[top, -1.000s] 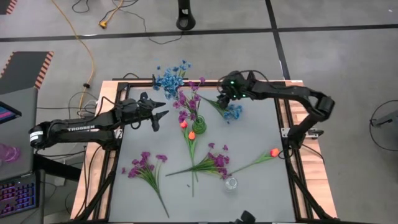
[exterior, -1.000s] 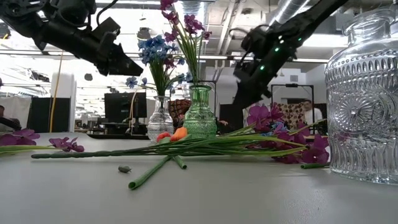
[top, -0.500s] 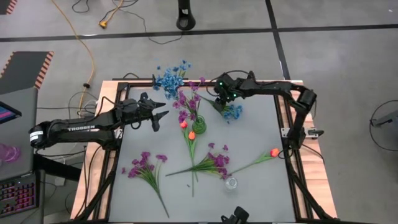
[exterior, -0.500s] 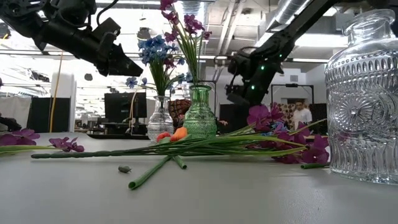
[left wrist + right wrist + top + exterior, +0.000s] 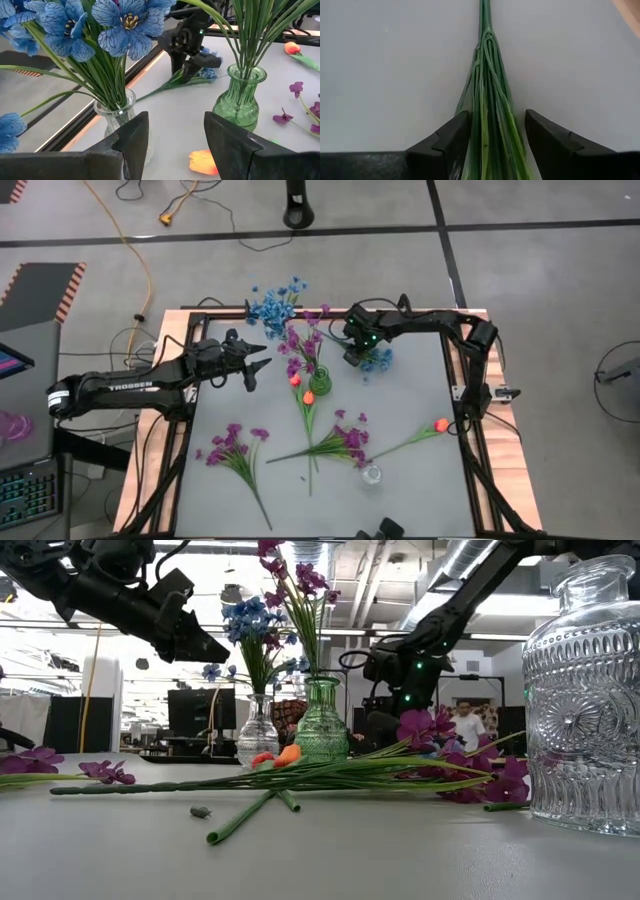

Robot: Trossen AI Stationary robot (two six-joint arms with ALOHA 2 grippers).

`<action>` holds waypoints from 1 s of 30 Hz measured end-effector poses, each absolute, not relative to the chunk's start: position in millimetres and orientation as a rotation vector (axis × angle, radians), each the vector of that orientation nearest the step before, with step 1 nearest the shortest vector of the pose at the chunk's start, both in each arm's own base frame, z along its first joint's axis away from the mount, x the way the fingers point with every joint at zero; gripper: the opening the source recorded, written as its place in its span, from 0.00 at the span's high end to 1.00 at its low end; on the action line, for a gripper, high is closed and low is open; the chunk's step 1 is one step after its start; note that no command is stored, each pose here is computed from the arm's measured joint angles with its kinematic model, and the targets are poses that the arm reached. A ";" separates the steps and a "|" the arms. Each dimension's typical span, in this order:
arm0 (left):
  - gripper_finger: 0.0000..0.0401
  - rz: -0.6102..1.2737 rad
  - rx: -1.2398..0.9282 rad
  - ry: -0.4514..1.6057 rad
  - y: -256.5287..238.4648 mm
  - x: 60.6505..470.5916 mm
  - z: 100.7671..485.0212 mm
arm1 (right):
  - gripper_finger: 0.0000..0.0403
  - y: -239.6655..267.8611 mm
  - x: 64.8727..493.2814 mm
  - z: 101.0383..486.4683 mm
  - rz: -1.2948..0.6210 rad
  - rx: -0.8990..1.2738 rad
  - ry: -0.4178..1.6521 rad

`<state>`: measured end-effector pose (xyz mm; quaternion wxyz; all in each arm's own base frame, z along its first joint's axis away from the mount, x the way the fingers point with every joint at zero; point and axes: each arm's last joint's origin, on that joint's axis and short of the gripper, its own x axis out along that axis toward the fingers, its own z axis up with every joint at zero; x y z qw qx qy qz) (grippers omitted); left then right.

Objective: Sort flowers into vase by color
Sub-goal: Put the blue flowers into the top transparent vase

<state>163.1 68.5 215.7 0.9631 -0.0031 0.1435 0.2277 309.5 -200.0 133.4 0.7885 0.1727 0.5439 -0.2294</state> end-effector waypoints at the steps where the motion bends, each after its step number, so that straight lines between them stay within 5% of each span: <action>1: 0.55 0.461 -0.006 0.291 68.5 163.1 215.6 | 0.48 -199.5 308.9 133.0 -0.493 0.375 1.181; 16: 0.55 0.462 -0.015 0.289 68.4 163.1 215.6 | 0.91 -194.9 302.7 139.2 -0.485 0.391 1.218; 30: 0.55 0.465 -0.054 0.279 68.4 163.2 215.7 | 0.89 -162.7 271.8 208.1 -0.449 0.330 1.271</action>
